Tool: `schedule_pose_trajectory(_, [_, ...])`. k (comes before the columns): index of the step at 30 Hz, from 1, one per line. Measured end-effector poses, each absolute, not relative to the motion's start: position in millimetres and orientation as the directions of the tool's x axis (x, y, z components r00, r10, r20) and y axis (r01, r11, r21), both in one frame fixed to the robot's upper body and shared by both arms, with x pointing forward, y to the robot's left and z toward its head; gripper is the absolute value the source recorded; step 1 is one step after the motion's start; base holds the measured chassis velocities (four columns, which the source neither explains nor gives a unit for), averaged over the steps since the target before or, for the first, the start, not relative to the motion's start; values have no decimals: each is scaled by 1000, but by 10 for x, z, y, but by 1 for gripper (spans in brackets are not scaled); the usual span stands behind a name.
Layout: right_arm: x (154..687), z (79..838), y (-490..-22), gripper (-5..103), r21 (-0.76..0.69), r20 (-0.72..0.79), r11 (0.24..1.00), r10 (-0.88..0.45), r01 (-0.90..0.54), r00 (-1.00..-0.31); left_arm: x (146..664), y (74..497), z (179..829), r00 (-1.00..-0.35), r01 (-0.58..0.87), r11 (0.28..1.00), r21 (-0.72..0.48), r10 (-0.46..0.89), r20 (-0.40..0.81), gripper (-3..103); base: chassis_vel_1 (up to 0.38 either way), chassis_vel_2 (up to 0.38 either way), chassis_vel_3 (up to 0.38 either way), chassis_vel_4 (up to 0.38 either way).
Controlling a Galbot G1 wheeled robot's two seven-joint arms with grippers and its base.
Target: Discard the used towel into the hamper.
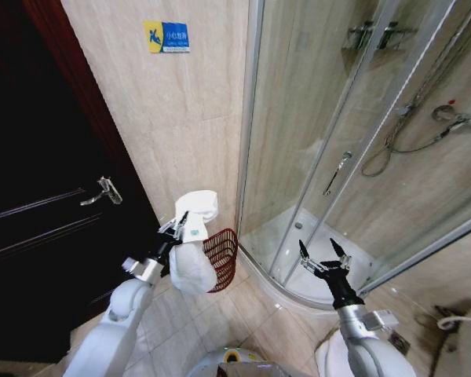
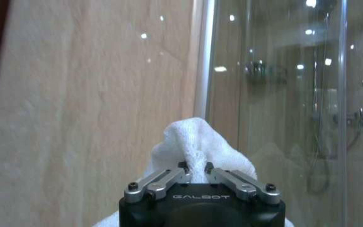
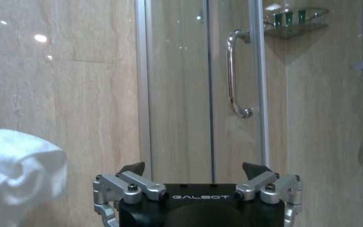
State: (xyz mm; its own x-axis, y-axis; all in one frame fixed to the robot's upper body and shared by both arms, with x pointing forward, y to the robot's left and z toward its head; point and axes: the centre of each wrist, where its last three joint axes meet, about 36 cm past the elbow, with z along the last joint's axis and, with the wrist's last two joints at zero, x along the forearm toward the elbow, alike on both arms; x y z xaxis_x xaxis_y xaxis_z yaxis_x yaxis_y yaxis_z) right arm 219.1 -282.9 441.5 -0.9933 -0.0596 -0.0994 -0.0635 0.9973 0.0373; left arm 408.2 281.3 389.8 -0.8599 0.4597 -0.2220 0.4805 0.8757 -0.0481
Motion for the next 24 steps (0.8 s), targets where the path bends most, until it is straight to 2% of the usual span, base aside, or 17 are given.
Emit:
schedule_pose_trajectory(9, [2152, 4442, -2823, 100, 36, -102, 998, -56, -60, -993, 4739, 2524, 3804, -850, 501, 865, -31, 485, -207, 5, 0, 0, 0, 0])
schedule_pose_trajectory(24, [2106, 4395, -2820, 100, 45, -99, 998, -34, -39, -994, 5575, 2041, 2992, -850, 508, 861, 15, 503, -158, 5, 0, 0, 0, 0])
